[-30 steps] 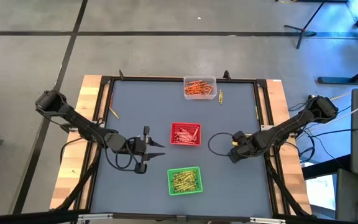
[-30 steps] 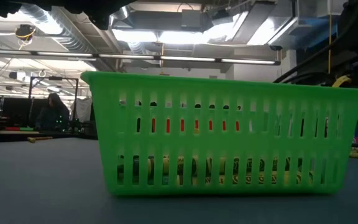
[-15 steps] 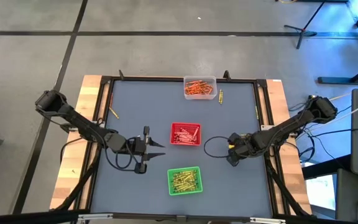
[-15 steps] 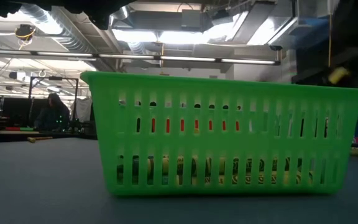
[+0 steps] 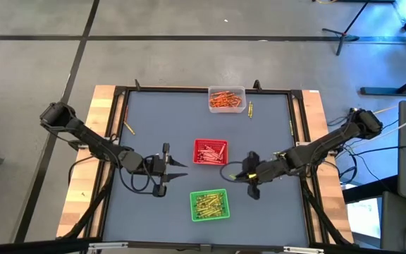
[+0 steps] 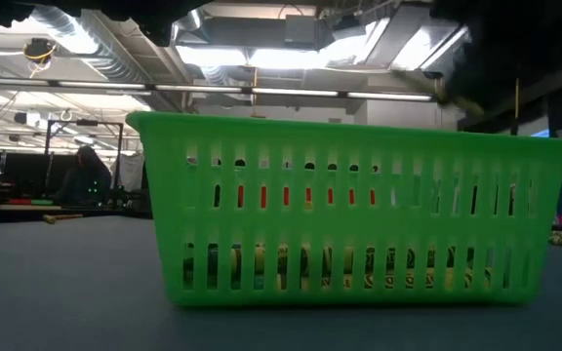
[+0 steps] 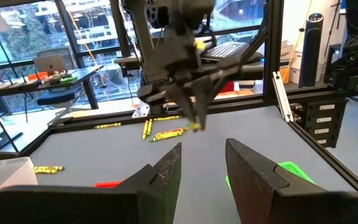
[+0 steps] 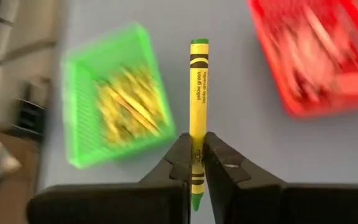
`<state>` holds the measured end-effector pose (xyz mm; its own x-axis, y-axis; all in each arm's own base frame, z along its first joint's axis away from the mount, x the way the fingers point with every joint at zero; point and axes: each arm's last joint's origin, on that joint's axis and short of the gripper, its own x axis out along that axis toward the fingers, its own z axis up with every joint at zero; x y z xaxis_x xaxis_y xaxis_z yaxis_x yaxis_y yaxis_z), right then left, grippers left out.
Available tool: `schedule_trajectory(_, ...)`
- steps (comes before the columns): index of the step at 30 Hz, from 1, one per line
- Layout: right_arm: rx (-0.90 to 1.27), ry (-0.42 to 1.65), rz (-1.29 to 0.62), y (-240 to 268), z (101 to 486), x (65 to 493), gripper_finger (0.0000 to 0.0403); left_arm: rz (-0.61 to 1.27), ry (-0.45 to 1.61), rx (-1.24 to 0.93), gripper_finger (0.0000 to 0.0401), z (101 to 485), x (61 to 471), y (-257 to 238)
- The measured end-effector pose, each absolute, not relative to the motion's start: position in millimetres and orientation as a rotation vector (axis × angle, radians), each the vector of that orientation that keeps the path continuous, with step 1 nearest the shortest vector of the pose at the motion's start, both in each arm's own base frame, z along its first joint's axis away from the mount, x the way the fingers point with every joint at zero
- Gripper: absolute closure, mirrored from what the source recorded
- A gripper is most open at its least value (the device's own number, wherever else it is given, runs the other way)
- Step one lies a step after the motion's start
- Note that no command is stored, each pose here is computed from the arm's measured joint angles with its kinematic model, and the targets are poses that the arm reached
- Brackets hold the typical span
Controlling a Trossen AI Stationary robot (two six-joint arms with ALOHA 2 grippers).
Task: Sort crayons
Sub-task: Put the green crayon into the green bin
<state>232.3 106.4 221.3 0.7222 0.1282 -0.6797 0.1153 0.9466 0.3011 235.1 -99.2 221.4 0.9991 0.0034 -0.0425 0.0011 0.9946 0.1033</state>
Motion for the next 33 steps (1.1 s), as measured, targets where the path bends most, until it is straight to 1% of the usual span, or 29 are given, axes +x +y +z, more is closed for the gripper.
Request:
schedule_trajectory(2, 0.325, 0.691, 0.058, 110.1, 225.4, 239.4, 0.0379, 0.001, 0.043, 0.104, 0.0291, 221.4, 235.1, -99.3)
schedule_trajectory(6, 0.325, 0.574, 0.099, 117.9, 223.6, 256.0, 0.0386, 0.001, 0.039, 0.102, 0.0291, 221.8, 235.1, -99.3)
schedule_trajectory(10, 0.323, 0.534, 0.165, 127.2, 210.0, 272.3, 0.0388, 0.001, 0.038, 0.101, 0.0291, 222.0, 235.1, -99.2)
schedule_trajectory(15, 0.295, 0.580, 0.188, 135.4, 189.3, 287.1, 0.0385, 0.001, 0.036, 0.100, 0.0291, 222.1, 235.1, -99.3)
schedule_trajectory(20, 0.282, 0.632, 0.285, 150.3, 179.3, 305.6, 0.0384, 0.001, 0.032, 0.097, 0.0291, 222.6, 235.2, -99.3)
schedule_trajectory(25, 0.301, 0.680, 0.307, 156.7, 169.0, 316.8, 0.0381, 0.001, 0.032, 0.098, 0.0291, 222.5, 235.2, -99.3)
schedule_trajectory(28, 0.321, 0.698, 0.321, 157.1, 166.7, 316.9, 0.0355, 0.001, 0.032, 0.098, 0.0291, 222.5, 235.2, -99.3)
schedule_trajectory(33, 0.316, 0.723, 0.323, 156.7, 164.6, 315.7, 0.0270, 0.001, 0.033, 0.098, 0.0291, 222.5, 235.1, -99.3)
